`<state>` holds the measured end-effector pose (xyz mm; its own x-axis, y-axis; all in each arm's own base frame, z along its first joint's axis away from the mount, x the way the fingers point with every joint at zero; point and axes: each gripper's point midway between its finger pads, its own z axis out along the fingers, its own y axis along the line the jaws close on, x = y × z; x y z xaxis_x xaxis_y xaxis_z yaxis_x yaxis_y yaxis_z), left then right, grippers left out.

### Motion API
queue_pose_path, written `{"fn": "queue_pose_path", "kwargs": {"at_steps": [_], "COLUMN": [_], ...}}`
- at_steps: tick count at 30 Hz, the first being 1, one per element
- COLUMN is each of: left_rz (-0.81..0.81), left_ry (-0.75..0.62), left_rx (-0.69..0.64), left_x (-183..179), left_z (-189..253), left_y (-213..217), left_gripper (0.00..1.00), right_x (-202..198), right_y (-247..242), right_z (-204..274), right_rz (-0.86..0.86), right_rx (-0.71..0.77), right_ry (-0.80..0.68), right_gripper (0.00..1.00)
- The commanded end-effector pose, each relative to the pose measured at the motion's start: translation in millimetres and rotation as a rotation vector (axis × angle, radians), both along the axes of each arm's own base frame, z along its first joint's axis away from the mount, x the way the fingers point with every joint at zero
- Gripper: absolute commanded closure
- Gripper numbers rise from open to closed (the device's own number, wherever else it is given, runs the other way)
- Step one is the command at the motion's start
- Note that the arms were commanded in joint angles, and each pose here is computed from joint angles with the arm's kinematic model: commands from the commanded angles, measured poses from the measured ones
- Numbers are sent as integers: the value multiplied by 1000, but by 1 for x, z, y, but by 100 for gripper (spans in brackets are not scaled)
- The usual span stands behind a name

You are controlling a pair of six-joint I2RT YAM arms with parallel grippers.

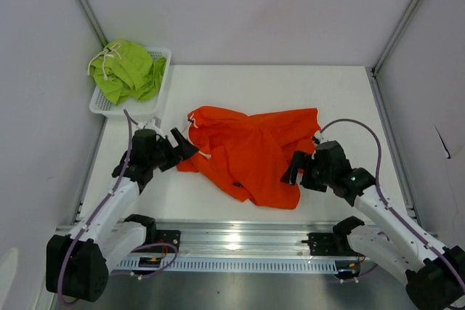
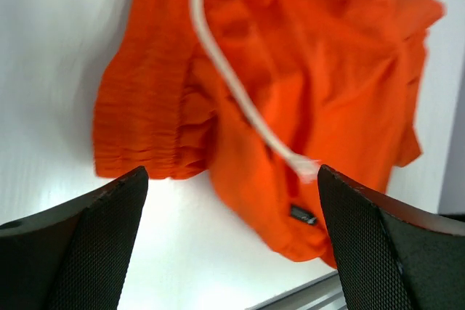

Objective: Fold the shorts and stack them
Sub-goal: Flatten the shorts out

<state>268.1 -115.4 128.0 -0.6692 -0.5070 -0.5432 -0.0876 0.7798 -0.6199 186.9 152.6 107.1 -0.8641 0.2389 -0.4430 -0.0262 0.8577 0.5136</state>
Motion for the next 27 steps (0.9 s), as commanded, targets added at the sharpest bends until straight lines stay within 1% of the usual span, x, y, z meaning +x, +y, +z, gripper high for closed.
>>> {"fn": "queue_pose_path", "kwargs": {"at_steps": [1, 4, 5, 6, 7, 8, 13, 14, 15, 16, 17, 19, 20, 23, 24, 26, 27], "left_rz": [43, 61, 52, 84, 96, 106, 123, 113, 83, 63, 64, 25, 16, 8, 10, 11, 10], "left_ry": [-32, -7, -2, 10, -23, -9, -41, -52, -59, -77, -115, -126, -146, -162, -167, -192, -197], "left_rx": [2, 6, -13, -22, -38, -53, -62, -67, -87, -106, -126, -155, -157, -152, -147, -135, -132], "left_x": [9, 11, 9, 9, 15, 9, 10, 12, 11, 13, 18, 17, 19, 18, 18, 19, 19], "left_z": [-10, -29, -32, -40, -36, -44, -51, -52, -50, -46, -42, -38, -35, -32, -33, -28, -27], "left_y": [6, 13, 13, 22, 25, 27, 36, 34, 28, 24, 27, 21, 20, 20, 21, 22, 23], "left_gripper": [1, 1, 1, 1, 1, 1, 1, 1, 1, 1, 1, 1, 1, 1, 1, 1, 1], "right_x": [-5, -18, -21, -27, -30, -33, -48, -51, -48, -47, -46, -43, -44, -41, -38, -33, -24], "right_y": [-6, -6, -7, -10, -11, -11, -1, 3, 7, 10, 16, 23, 34, 43, 42, 37, 33], "right_z": [-5, -23, -27, -36, -40, -44, -60, -61, -59, -58, -58, -55, -50, -40, -37, -30, -18], "right_rz": [-92, -104, -112, -119, -142, -143, -137, -131, -129, -131, -125, -118, -88, -70, -75, -89, -102], "right_rx": [-62, -86, -96, -115, -127, -131, -57, -39, -11, 9, 47, 96, 159, 205, 202, 185, 183], "right_ry": [-28, 7, 14, 31, 40, 50, 86, 93, 77, 68, 59, 38, 42, 34, 26, 15, -17], "right_gripper": [6, 6, 6, 5, 5, 5, 7, 9, 13, 15, 17, 27, 36, 59, 74, 85, 95]}}
